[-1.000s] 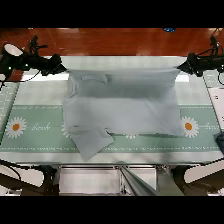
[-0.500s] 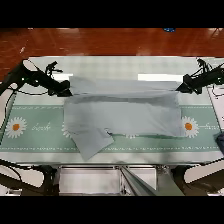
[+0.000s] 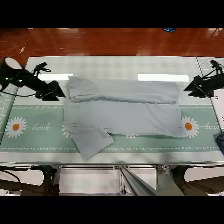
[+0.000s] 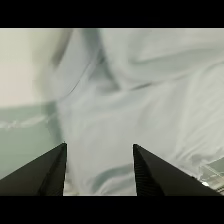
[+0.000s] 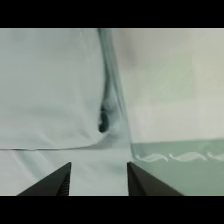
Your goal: Fold the shirts.
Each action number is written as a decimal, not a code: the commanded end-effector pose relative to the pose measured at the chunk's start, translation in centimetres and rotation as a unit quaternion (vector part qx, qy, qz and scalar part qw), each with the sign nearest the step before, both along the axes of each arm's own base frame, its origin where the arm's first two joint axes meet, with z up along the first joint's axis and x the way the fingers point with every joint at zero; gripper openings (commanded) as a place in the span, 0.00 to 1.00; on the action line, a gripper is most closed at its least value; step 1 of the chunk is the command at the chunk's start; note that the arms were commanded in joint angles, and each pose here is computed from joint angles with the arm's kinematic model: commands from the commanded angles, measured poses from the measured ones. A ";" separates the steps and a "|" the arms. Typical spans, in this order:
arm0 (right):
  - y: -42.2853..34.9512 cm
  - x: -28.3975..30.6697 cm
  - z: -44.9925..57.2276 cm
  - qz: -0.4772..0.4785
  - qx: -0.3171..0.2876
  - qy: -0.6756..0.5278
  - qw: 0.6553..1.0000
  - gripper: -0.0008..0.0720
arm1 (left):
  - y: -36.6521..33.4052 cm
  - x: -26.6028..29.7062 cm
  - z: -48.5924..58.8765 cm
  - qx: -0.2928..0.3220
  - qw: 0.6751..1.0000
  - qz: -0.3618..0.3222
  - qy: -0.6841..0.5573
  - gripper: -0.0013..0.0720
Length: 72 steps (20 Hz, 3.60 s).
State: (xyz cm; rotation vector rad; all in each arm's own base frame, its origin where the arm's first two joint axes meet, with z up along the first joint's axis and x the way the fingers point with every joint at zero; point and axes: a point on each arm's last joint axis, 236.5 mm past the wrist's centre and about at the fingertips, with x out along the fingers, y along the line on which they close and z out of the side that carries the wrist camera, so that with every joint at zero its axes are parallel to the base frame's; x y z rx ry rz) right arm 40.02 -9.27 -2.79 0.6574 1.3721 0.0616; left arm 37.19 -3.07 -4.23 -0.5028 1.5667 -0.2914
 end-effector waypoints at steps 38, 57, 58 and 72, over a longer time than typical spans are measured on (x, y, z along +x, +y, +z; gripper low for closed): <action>6.0 -20.2 -7.7 -0.139 0.099 0.156 0.973 0.57 | -10.9 -18.0 -9.5 -0.071 0.991 0.108 0.030 0.04; 8.5 -3.9 0.8 -0.040 0.129 -0.078 0.988 0.04 | -6.8 -1.0 1.5 -0.101 0.974 0.153 -0.133 0.04; 8.6 -2.4 0.9 -0.037 0.126 -0.082 0.988 0.04 | -6.9 0.6 2.0 -0.102 0.974 0.146 -0.140 0.04; 7.6 8.3 -2.9 -0.046 0.124 -0.078 0.988 0.04 | -7.4 14.7 -0.4 -0.153 0.978 0.115 -0.085 0.04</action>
